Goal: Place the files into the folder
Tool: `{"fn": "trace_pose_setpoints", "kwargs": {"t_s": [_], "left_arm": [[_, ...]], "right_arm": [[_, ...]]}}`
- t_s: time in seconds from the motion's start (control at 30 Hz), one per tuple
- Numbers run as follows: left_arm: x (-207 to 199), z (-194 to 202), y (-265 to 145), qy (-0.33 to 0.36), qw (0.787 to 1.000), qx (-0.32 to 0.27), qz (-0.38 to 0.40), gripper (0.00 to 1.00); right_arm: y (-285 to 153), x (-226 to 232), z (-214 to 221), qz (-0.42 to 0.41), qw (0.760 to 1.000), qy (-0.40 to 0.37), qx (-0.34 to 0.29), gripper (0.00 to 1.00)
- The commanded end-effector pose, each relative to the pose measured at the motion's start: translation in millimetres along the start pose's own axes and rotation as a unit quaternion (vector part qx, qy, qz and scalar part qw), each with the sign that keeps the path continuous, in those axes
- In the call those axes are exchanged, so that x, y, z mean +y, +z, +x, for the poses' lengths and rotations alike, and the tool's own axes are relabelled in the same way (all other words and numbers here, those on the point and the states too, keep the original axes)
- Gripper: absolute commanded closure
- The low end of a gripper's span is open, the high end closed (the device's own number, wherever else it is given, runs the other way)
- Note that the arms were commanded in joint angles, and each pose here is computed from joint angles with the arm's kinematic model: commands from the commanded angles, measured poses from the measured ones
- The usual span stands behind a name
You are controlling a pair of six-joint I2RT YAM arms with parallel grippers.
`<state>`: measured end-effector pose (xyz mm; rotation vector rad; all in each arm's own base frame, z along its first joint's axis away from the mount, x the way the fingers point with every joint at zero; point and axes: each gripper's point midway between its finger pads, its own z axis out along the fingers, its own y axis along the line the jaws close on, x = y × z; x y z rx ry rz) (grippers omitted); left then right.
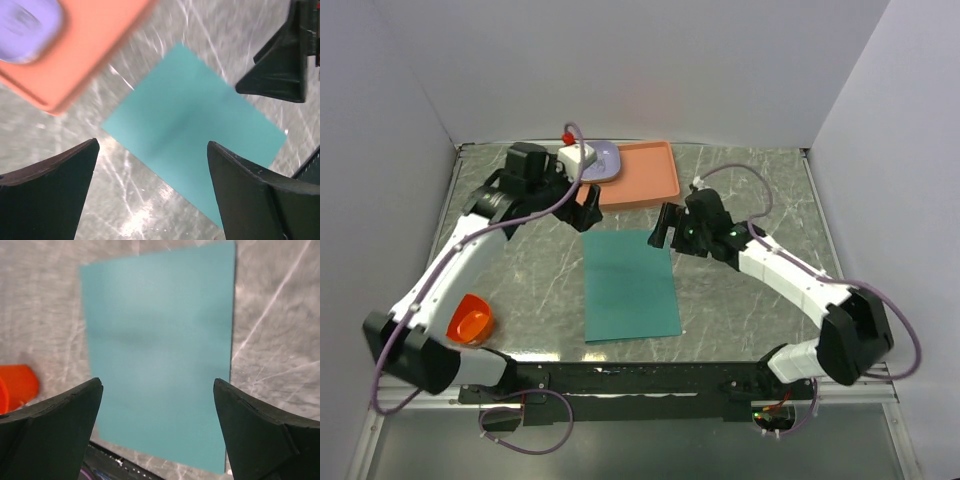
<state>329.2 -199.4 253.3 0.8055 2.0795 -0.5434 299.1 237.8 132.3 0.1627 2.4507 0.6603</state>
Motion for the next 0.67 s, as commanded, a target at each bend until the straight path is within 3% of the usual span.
{"fn": "trace_pose_setpoints", "kwargs": {"t_s": [0.0,0.2,0.63], "left_arm": [[6.6,-9.4,-37.7,-0.012,0.998,-0.019,-0.063,0.04],[28.4,15.2,-69.5,-0.039,0.985,-0.031,-0.165,0.04],[30.4,45.9,-91.5,-0.042,0.979,-0.036,-0.198,0.04]], "right_arm": [[-47.8,8.9,-18.2,0.008,0.996,-0.085,-0.026,0.0],[-80.2,11.1,-4.8,-0.027,0.992,-0.112,-0.05,0.0],[-103.3,-0.8,24.8,-0.026,0.989,-0.131,-0.06,0.0]]}}
